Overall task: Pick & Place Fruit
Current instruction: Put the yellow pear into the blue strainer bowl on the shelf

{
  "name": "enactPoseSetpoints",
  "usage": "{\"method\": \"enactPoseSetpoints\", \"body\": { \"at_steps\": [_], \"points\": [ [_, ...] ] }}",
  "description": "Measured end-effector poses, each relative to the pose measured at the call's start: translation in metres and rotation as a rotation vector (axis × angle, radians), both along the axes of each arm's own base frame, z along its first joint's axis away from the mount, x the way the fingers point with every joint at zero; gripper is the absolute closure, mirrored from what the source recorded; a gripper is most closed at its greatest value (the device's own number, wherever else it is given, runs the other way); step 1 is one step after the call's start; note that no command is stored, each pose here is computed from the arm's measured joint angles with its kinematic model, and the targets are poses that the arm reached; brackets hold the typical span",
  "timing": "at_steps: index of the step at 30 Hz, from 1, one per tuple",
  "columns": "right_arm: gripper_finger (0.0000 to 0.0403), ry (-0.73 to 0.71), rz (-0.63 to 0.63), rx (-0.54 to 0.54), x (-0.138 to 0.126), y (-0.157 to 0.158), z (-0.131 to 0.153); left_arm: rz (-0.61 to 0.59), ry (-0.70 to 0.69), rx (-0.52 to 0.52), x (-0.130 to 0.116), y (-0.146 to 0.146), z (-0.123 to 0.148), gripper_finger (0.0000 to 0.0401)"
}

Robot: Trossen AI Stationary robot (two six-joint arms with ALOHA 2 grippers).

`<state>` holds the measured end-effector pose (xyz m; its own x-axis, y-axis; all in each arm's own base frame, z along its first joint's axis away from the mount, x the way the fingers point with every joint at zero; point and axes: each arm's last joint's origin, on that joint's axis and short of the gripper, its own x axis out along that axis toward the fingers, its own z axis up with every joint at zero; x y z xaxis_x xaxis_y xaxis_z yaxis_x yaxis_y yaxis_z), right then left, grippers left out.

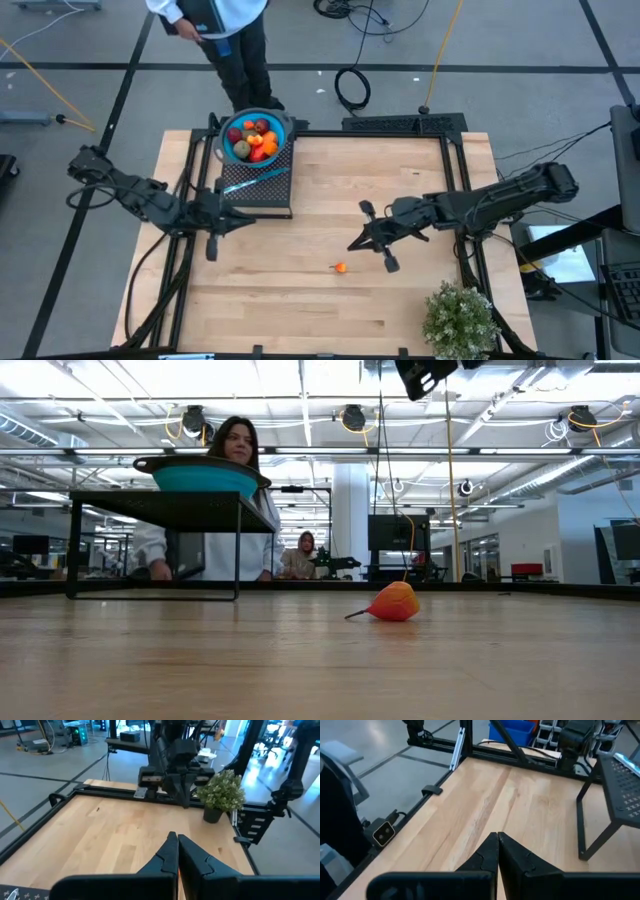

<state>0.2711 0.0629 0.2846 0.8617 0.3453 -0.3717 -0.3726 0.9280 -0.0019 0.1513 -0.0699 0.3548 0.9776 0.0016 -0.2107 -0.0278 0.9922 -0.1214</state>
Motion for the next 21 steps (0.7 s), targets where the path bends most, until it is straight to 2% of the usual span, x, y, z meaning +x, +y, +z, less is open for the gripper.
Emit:
{"method": "enactPoseSetpoints", "body": {
  "at_steps": [8, 21],
  "points": [
    [0.0397, 0.072, 0.000, -0.015, 0.012, 0.003, -0.017, -0.001, 0.008, 0.003, -0.013, 0.007, -0.019, 0.0400],
    [0.0374, 0.243, 0.020, -0.088, 0.050, 0.011, -0.031, -0.002, 0.013, 0.008, -0.029, 0.017, -0.045, 0.0400]
  ]
}}
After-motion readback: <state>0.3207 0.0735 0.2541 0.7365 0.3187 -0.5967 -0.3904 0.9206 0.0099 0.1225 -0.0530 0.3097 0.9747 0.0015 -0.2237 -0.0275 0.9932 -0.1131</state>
